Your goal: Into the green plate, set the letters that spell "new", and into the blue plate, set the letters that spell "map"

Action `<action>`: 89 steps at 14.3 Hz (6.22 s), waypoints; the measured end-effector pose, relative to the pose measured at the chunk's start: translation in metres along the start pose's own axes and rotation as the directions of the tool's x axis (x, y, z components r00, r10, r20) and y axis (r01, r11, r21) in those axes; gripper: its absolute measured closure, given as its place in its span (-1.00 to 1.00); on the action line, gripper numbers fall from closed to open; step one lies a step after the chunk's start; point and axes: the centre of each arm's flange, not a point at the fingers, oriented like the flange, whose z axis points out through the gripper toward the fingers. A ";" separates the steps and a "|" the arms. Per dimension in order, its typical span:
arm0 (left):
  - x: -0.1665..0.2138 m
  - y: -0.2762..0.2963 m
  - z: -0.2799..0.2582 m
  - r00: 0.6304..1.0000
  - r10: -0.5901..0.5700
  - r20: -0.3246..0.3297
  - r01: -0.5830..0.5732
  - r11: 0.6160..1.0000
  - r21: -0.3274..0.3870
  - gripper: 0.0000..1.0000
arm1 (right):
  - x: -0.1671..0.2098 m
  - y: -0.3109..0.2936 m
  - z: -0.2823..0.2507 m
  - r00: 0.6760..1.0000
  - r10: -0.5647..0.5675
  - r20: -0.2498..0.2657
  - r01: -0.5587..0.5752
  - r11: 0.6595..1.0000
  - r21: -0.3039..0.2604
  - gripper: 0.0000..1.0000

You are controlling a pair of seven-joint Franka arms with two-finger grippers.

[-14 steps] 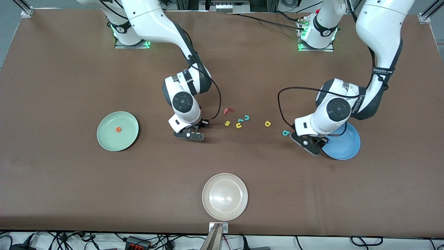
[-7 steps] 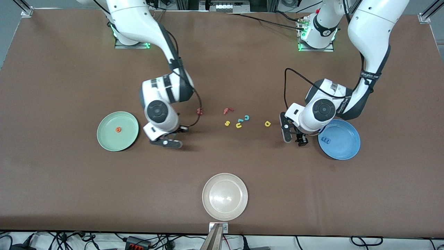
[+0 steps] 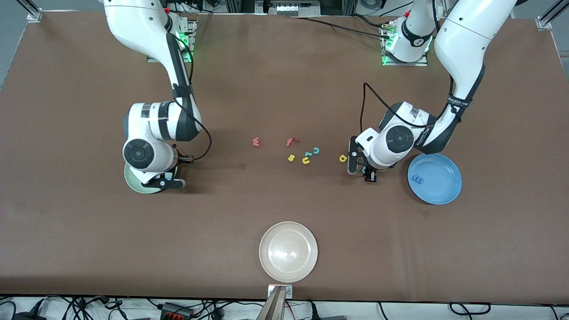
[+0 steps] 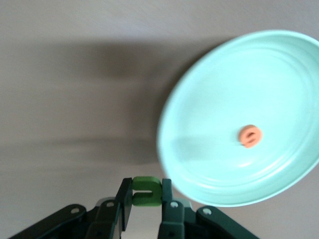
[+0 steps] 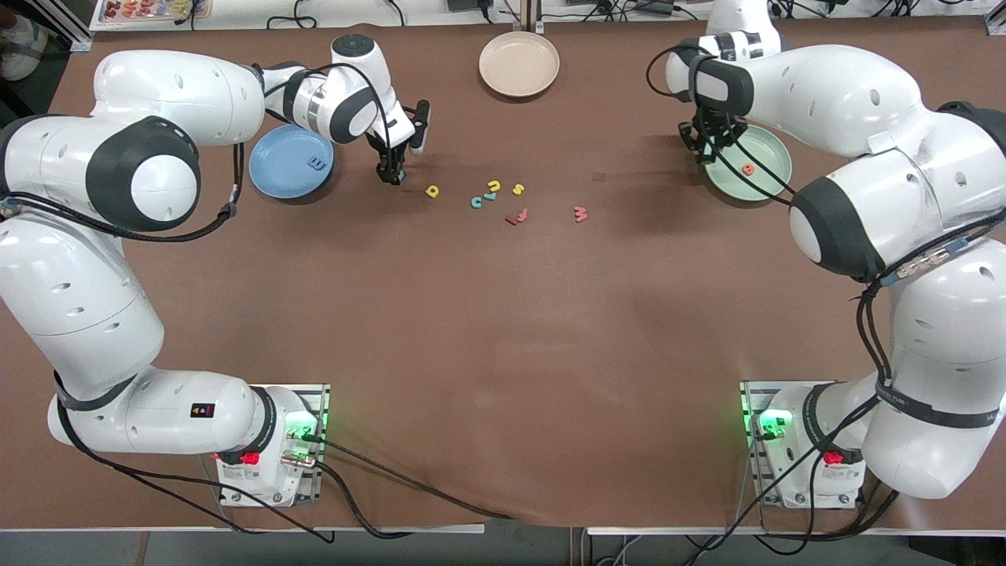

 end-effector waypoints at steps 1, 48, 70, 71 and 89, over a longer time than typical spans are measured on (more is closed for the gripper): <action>-0.001 0.000 0.002 1.000 0.004 -0.003 -0.003 1.000 0.002 -0.32 | 0.001 0.015 0.005 1.000 -0.007 0.011 0.007 1.000 0.002 0.44; -0.032 0.012 -0.089 0.382 -0.920 0.089 0.924 0.382 -0.016 -1.00 | -0.109 -0.271 0.034 0.977 -0.011 -0.214 0.042 0.989 0.141 -0.98; 0.079 0.044 0.021 0.764 -0.645 -0.021 0.645 0.762 0.064 0.37 | -0.064 -0.201 0.009 0.970 0.039 -0.241 -0.012 0.994 0.111 0.48; 0.078 0.043 0.020 0.764 -0.645 -0.021 0.645 0.762 0.064 0.45 | -0.053 -0.173 -0.004 0.972 0.026 -0.236 -0.005 0.996 0.093 0.48; -0.189 -0.017 -0.054 0.341 -0.929 0.144 0.908 0.366 0.206 0.45 | 0.017 0.150 0.046 0.991 -0.111 -0.072 0.119 0.985 0.126 0.48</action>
